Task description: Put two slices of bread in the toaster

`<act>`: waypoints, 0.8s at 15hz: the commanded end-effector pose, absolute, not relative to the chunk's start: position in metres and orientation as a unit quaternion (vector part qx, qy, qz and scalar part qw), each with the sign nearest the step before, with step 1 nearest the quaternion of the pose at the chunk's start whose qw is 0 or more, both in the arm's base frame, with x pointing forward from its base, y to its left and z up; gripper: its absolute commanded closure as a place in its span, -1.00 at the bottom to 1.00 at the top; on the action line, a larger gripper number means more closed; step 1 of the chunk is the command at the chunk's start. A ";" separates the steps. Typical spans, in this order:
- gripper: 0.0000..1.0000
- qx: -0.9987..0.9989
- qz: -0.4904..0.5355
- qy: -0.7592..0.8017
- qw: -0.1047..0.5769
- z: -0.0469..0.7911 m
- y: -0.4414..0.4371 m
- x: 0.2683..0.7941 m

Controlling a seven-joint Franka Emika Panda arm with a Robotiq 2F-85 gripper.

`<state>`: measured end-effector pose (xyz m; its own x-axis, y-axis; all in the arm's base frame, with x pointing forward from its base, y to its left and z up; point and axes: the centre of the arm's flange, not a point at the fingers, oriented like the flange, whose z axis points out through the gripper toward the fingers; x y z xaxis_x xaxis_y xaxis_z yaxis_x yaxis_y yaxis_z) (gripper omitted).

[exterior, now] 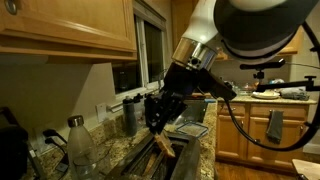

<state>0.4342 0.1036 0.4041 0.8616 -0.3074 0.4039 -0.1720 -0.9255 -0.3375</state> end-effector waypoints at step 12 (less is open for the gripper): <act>0.84 -0.947 -0.252 0.140 0.145 0.392 0.108 0.432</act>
<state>0.4374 0.1067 0.3993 0.8435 -0.3207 0.4309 -0.1744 -0.9222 -0.3451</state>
